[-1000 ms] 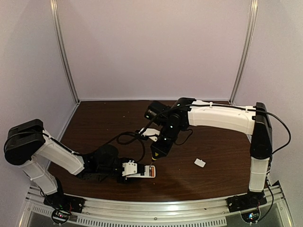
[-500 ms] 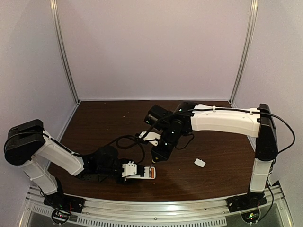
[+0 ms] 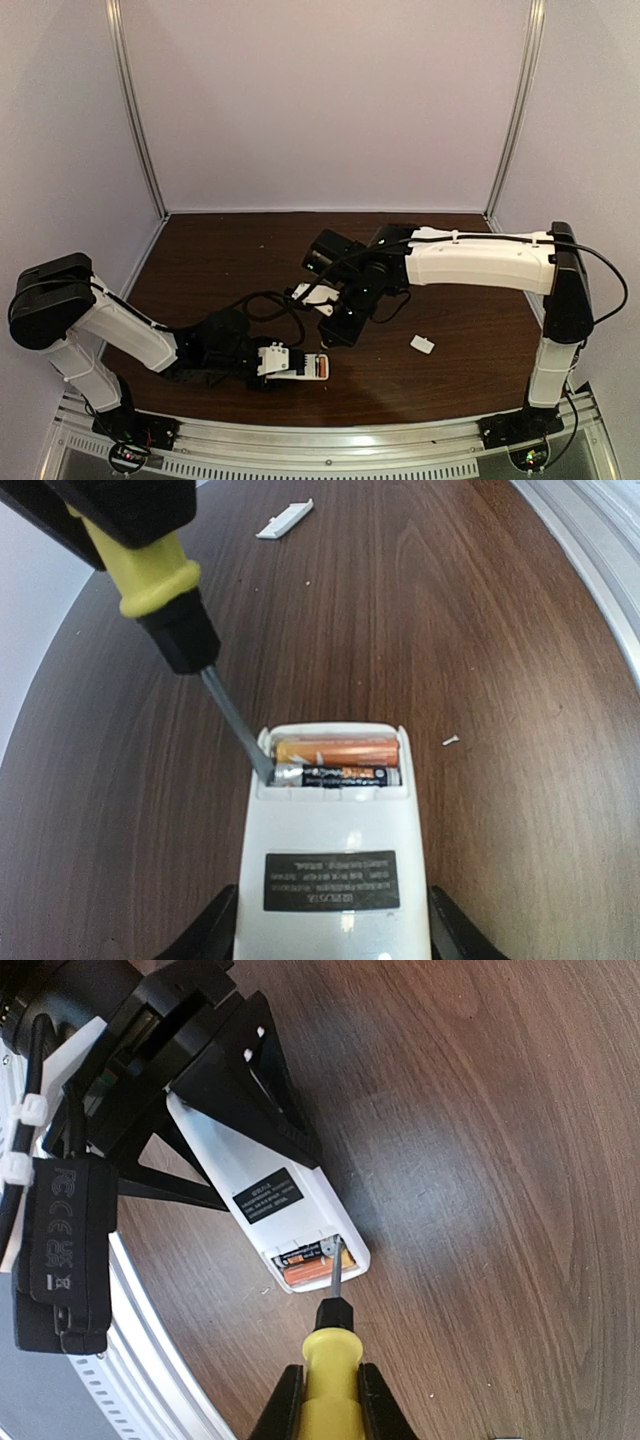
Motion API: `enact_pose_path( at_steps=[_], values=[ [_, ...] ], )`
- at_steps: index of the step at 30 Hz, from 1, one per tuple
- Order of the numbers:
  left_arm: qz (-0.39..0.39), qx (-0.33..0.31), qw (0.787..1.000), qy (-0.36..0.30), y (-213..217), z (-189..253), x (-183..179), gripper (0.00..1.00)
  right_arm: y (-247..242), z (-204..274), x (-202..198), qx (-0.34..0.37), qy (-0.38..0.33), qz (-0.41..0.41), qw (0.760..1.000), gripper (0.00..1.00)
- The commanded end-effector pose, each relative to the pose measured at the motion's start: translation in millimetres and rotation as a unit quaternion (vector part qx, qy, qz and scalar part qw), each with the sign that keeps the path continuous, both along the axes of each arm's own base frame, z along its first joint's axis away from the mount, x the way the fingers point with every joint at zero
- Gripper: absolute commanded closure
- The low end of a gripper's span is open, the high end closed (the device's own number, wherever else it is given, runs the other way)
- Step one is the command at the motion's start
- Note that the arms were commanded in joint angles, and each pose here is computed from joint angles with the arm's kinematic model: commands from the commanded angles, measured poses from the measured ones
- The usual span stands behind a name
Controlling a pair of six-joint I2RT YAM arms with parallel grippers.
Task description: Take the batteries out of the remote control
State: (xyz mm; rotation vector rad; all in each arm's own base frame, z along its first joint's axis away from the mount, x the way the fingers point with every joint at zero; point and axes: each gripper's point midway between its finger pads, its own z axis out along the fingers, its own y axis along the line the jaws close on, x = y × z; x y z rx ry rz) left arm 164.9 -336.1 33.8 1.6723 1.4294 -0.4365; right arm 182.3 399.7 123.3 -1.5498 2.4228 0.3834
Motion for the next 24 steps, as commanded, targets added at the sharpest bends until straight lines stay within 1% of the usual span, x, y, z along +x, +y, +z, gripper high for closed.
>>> enact_pose_path(
  at_steps=[1, 14, 17, 24],
  values=[
    [0.016, -0.093, 0.993, -0.067, -25, 56, 21, 1.00, -5, -25, -44, -0.031, 0.065, 0.031, 0.997, 1.00],
    [0.036, -0.089, 0.993, -0.071, -24, 54, 29, 1.00, -6, -25, -51, -0.033, 0.059, 0.039, 0.997, 1.00],
    [0.041, -0.089, 0.993, -0.072, -23, 54, 31, 1.00, -6, -26, -55, -0.035, 0.064, 0.028, 0.997, 1.00],
    [0.048, -0.088, 0.992, -0.075, -22, 54, 33, 1.00, -9, -26, -62, -0.038, 0.065, 0.029, 0.997, 1.00]
  ],
)
